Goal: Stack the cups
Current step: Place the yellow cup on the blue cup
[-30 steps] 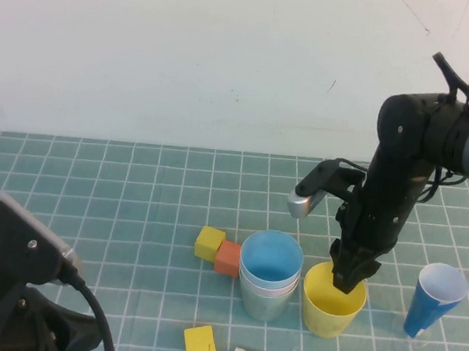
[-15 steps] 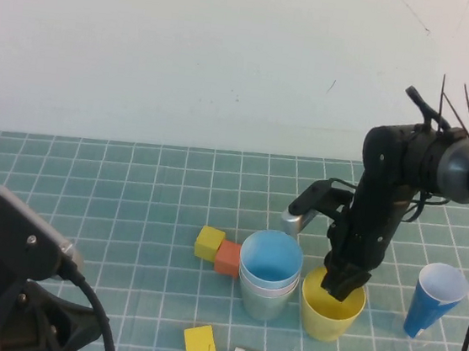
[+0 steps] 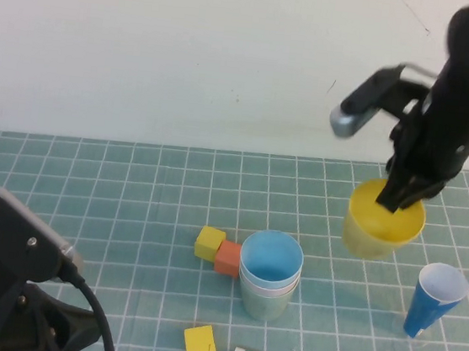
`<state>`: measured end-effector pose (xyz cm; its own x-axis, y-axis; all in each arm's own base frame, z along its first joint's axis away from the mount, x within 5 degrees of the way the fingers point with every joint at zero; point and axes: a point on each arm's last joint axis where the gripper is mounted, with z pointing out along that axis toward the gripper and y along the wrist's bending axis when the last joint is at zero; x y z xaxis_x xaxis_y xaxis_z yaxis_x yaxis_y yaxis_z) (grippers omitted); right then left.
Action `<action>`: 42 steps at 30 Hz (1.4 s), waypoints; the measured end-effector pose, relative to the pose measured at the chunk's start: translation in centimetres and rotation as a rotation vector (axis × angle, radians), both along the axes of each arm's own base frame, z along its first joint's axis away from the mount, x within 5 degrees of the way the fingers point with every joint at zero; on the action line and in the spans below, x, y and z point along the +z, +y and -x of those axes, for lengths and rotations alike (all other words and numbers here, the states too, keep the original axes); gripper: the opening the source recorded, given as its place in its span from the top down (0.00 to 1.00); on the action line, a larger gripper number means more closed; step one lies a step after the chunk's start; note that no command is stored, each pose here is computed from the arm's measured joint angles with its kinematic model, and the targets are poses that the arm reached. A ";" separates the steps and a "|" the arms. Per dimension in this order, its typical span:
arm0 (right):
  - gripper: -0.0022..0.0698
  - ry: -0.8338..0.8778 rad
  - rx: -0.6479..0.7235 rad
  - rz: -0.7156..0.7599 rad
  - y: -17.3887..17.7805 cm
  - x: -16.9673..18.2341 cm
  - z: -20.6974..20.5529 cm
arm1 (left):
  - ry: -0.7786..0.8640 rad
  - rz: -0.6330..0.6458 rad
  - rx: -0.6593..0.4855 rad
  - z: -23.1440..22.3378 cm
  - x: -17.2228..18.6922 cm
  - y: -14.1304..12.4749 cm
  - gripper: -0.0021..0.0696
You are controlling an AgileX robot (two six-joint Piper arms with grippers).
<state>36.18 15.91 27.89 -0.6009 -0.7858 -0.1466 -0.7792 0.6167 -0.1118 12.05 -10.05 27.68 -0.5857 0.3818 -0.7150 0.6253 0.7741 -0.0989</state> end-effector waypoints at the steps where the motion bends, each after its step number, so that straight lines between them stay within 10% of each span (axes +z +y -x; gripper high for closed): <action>1: 0.95 -0.029 -0.001 -0.021 -0.1 1.5 0.4 | 0.000 0.000 0.000 0.0 0.0 0.0 0.97; 8: 0.95 -0.053 0.093 -0.217 1.5 5.5 2.3 | -0.001 -0.001 0.000 0.0 0.0 0.0 0.97; 29: 0.94 0.024 0.101 -0.116 7.1 -4.6 -0.8 | 0.071 0.018 0.026 0.8 -4.0 0.3 0.97; 37: 0.58 0.009 0.078 -0.133 7.2 -4.6 -0.9 | 0.053 0.032 0.032 0.7 -3.8 0.3 0.97; 42: 0.59 -0.001 0.061 -0.139 6.7 -2.7 -0.1 | 0.011 0.083 0.046 1.2 -2.9 0.7 0.97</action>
<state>36.31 22.65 25.23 -0.5528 -0.7926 -0.2573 -0.8155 0.5780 -0.0288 10.86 -9.35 24.78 -0.6088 0.2940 -0.7368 0.5881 0.7906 -0.1705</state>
